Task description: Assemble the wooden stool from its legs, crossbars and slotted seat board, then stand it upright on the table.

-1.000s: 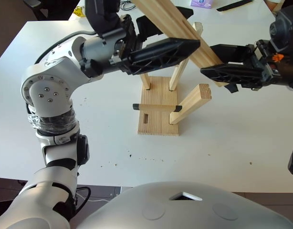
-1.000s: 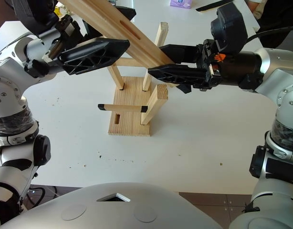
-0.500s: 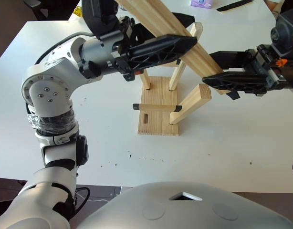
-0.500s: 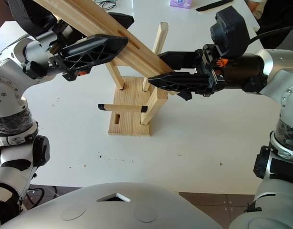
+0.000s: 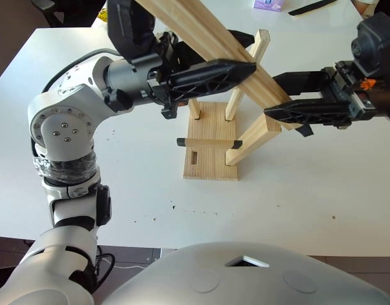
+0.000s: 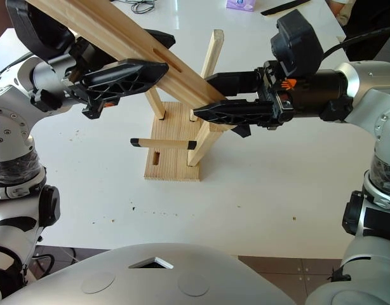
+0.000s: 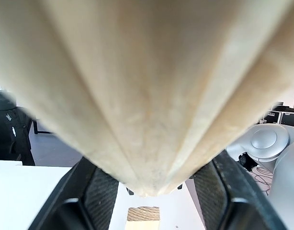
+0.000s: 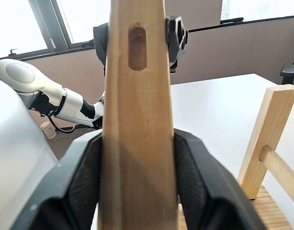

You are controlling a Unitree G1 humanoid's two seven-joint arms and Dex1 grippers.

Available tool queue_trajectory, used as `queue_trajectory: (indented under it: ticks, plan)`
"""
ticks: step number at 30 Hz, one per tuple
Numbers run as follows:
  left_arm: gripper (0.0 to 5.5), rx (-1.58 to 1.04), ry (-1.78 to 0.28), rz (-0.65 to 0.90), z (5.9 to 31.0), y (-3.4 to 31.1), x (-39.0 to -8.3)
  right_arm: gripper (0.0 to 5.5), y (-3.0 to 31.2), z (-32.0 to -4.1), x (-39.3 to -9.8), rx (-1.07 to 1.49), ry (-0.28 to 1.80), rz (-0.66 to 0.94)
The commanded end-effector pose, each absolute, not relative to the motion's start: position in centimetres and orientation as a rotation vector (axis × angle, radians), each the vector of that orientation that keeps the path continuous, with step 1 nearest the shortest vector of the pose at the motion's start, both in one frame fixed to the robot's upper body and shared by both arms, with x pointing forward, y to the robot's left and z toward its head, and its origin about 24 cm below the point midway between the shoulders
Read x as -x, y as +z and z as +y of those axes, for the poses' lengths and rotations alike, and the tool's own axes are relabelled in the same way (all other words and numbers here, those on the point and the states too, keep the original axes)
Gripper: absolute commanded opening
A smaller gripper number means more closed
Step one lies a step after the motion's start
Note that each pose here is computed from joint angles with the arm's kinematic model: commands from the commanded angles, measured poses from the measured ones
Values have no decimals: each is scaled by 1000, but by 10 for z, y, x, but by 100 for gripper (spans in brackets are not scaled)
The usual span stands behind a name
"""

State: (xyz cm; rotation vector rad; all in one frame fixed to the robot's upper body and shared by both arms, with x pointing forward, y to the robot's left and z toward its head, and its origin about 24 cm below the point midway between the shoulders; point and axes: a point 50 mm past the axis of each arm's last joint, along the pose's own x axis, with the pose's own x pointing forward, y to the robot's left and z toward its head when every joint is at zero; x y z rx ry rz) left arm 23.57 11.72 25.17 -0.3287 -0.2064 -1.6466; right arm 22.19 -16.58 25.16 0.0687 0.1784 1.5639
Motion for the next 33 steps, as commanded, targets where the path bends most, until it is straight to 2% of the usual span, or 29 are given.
queue_trajectory:
  ticks: [1,9,13,20,24,29,33]
  plan:
    - [211,314,-1652,-159,115,248,-236,242,262,-163,-223,-28,1560,121]
    - [208,362,-1622,-211,122,264,-243,361,251,-171,-224,-37,1521,172]
    - [208,335,-1599,-220,130,272,-246,420,250,-193,-232,-80,1441,179]
    - [208,195,-1574,-130,163,283,-242,422,239,-246,-244,-168,1200,163]
    - [207,122,-1484,-164,184,305,-248,422,219,-263,-240,-200,1115,197]
    - [207,32,-1388,-208,209,324,-253,422,194,-262,-223,-194,1099,262]
    - [207,-89,-1350,-80,223,305,-253,422,174,-252,-209,-158,1115,328]
